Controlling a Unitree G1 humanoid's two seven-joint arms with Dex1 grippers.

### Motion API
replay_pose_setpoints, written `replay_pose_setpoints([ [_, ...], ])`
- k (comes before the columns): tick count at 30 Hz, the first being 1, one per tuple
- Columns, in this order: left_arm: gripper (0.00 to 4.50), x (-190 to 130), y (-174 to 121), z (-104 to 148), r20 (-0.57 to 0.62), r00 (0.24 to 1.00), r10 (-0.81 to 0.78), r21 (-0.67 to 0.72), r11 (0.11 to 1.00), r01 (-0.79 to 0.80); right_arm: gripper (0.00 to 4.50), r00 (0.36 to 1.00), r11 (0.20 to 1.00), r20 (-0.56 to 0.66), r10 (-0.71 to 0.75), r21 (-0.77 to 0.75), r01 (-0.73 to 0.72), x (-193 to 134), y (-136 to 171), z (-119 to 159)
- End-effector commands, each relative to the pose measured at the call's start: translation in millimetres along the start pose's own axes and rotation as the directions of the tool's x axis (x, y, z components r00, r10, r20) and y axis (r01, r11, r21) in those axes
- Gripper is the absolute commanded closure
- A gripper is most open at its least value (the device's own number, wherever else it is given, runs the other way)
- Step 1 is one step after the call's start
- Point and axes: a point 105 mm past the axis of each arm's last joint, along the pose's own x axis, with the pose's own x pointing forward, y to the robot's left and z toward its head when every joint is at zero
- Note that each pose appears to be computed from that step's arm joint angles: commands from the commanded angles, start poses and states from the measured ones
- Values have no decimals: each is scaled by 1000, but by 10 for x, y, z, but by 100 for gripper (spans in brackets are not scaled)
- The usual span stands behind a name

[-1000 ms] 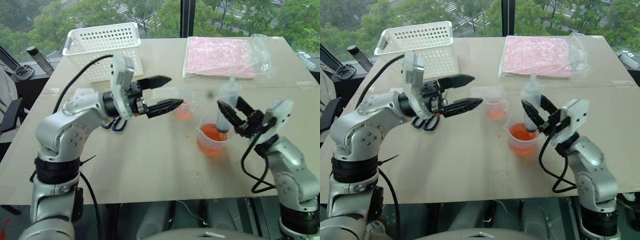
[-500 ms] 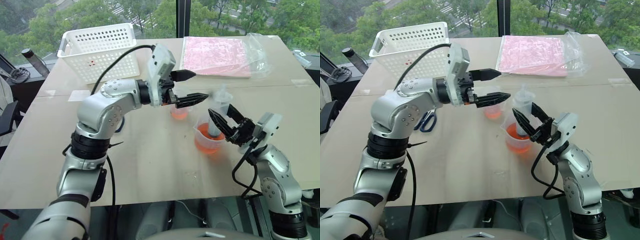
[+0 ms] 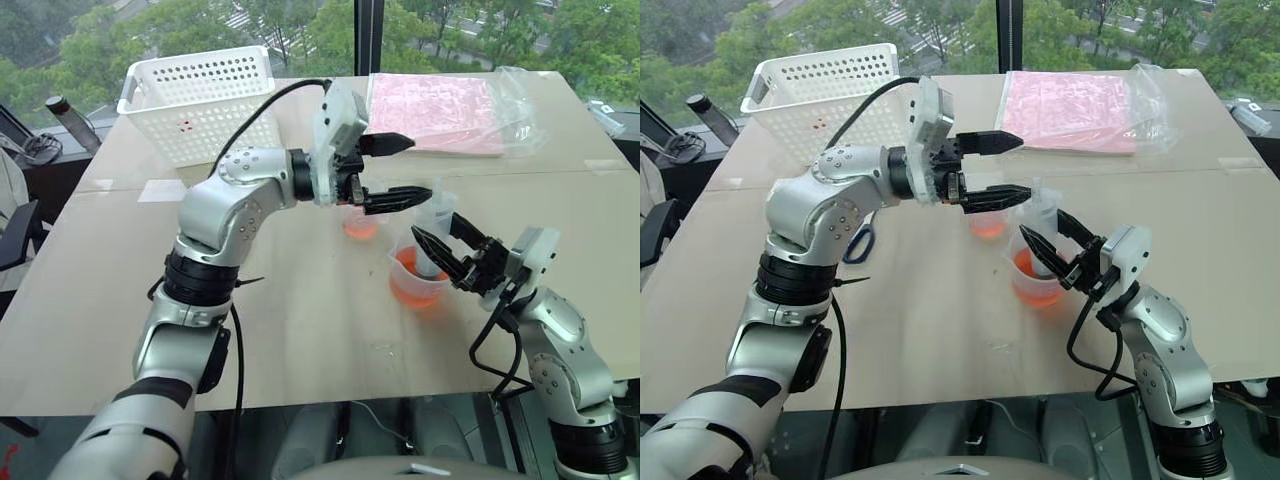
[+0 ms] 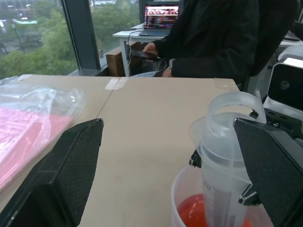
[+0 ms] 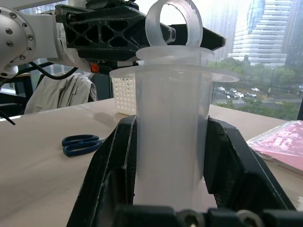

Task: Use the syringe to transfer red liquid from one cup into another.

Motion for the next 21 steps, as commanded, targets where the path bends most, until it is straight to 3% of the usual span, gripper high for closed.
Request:
replay_pose_setpoints([
  [1,55,53,-61,147,51,998,-45,55,998,42,303,998,999,42,40,-25,-39,48,58,127],
  [2,82,59,-81,154,59,997,-58,52,997,55,303,998,999,42,41,-26,-40,51,56,129],
  [8,357,100,-130,192,103,992,-78,47,996,73,304,998,998,36,60,-19,-59,70,73,113],
  [10,402,103,-71,319,170,984,-43,20,999,40,304,997,998,34,64,-15,-63,70,85,105],
  [11,445,102,-51,351,186,982,-32,12,999,30,304,997,998,34,64,-14,-64,70,87,103],
  [15,450,94,101,568,256,966,32,-1,999,-33,304,998,999,38,54,2,-54,74,83,79],
  [21,450,108,184,683,275,960,51,-2,999,-53,304,998,997,26,65,36,-66,72,154,-14],
])
